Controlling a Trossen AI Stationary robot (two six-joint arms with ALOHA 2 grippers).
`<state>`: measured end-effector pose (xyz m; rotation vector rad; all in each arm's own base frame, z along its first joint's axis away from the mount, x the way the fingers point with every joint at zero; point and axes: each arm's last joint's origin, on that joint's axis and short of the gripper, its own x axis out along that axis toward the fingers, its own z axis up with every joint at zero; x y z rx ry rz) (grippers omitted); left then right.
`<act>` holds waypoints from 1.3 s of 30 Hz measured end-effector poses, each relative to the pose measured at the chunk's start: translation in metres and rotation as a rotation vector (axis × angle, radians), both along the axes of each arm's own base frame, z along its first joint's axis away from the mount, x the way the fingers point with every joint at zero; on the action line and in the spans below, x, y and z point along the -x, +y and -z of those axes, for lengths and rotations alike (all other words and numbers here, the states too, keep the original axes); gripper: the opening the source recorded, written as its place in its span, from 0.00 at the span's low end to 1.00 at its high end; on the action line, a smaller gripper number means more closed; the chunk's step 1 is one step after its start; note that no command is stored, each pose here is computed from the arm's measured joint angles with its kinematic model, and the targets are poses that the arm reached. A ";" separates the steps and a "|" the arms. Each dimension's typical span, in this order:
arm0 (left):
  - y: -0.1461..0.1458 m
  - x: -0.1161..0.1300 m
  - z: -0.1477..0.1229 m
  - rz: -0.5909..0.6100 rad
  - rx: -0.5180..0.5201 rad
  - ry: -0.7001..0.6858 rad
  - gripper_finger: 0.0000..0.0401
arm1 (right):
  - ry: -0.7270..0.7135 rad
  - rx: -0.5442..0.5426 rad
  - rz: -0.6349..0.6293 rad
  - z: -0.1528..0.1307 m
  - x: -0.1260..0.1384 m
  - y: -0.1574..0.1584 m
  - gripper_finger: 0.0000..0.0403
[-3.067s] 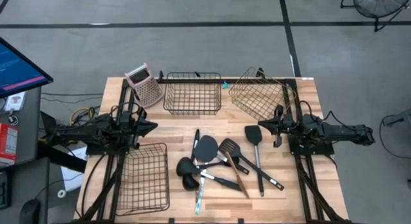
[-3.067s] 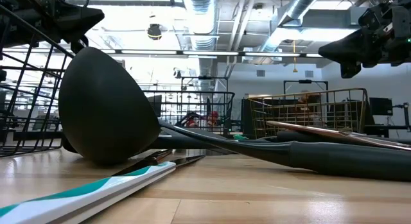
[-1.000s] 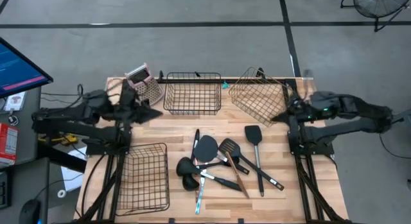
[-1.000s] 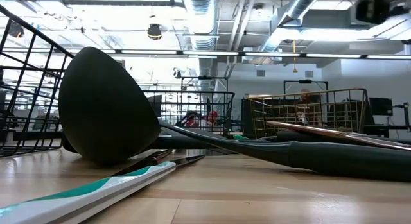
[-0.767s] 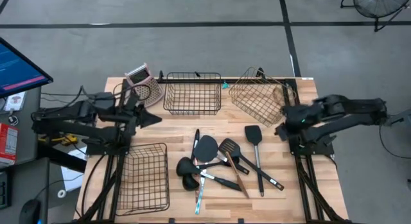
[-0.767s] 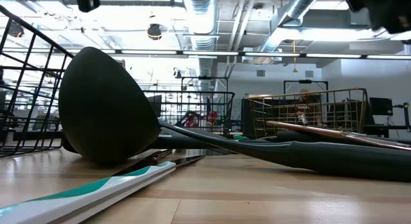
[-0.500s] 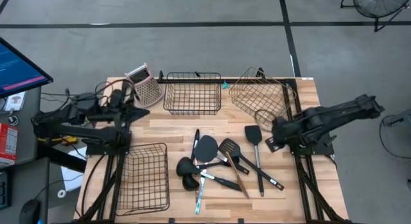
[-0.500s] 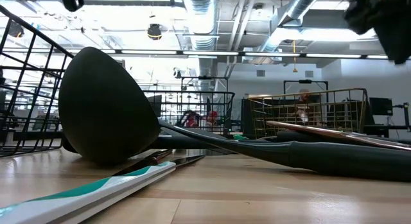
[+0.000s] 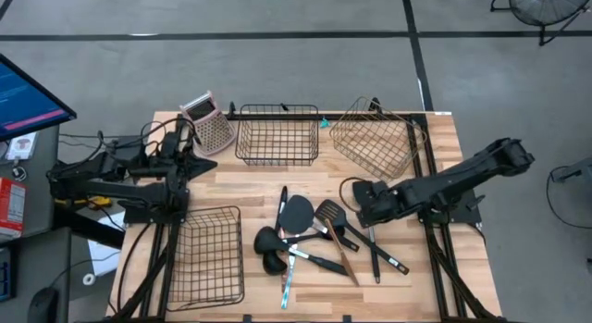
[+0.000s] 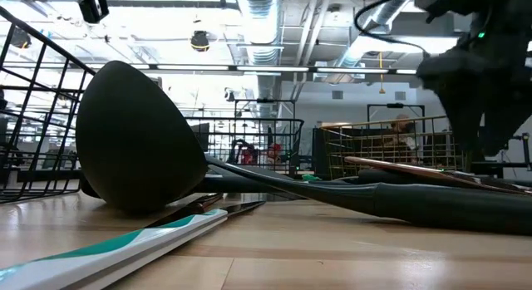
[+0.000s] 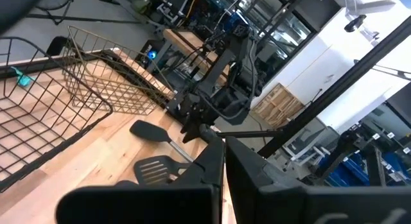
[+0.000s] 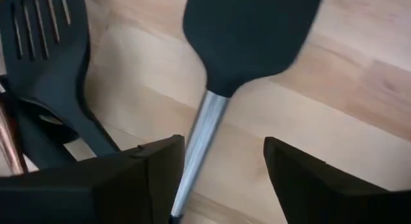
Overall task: Pick & Place Kitchen Items
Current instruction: Put the black spatula into the brown wire basket
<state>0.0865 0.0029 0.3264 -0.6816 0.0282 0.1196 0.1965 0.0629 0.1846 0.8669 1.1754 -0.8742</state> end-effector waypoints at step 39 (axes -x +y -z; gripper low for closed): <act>0.000 0.000 0.000 0.001 -0.001 0.000 0.00 | -0.217 0.210 -0.125 -0.089 -0.016 -0.025 0.16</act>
